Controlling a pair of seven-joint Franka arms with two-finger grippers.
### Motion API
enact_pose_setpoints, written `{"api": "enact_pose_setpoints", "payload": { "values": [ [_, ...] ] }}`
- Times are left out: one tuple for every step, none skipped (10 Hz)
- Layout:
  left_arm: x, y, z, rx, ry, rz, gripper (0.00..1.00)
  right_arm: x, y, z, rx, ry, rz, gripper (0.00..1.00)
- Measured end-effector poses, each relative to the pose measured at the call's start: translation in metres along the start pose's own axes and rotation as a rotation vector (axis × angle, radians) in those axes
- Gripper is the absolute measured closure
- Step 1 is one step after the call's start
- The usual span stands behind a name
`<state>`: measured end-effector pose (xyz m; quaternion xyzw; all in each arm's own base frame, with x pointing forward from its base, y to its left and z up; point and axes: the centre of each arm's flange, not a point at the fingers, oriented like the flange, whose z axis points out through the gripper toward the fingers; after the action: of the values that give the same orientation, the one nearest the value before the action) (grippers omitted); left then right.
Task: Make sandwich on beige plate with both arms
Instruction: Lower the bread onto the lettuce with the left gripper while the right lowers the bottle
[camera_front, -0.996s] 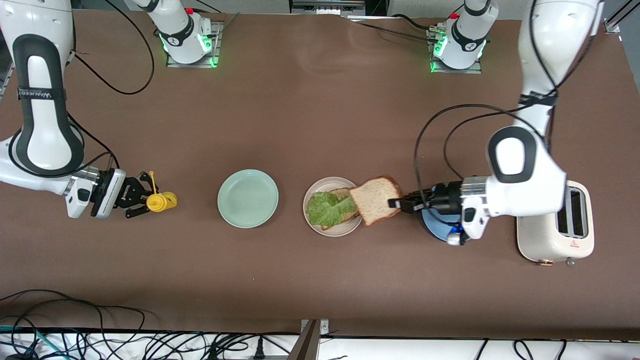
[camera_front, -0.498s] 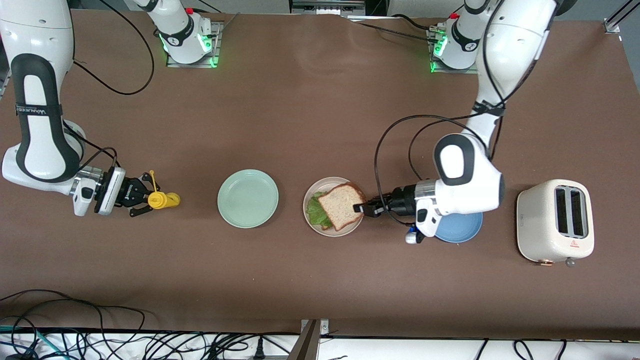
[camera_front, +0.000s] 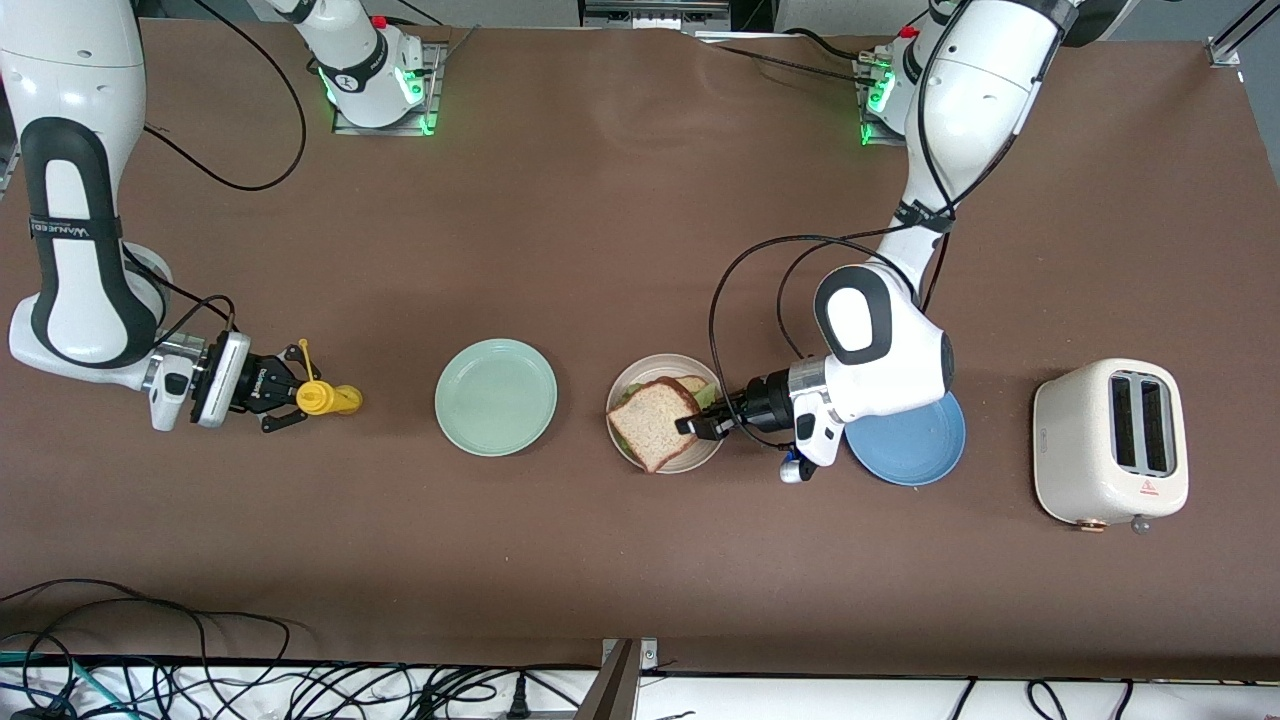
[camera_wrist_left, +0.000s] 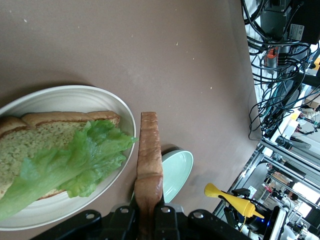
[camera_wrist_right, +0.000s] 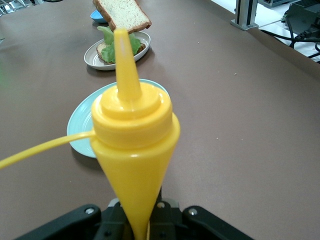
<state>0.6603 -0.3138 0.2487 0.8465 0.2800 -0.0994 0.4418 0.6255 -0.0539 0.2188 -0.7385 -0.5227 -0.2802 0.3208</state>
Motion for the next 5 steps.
{"api": "enact_pose_setpoints", "payload": {
  "values": [
    [0.001,-0.006,0.003,0.008,-0.002,0.001,0.90,-0.003,0.000,0.003,0.002,0.006,-0.013,0.90],
    [0.000,-0.014,0.007,0.019,-0.009,0.014,0.90,-0.005,0.001,0.011,-0.001,0.030,-0.035,0.90],
    [-0.002,-0.020,0.012,0.027,-0.013,0.023,0.90,-0.007,0.001,0.021,-0.009,0.069,-0.062,0.90],
    [-0.004,-0.026,0.017,0.033,-0.008,0.027,0.90,-0.012,0.000,0.033,-0.004,0.103,-0.088,0.90],
    [-0.007,-0.028,0.021,0.036,-0.005,0.026,0.90,-0.017,-0.003,0.045,0.025,0.133,-0.103,0.90]
  ]
}}
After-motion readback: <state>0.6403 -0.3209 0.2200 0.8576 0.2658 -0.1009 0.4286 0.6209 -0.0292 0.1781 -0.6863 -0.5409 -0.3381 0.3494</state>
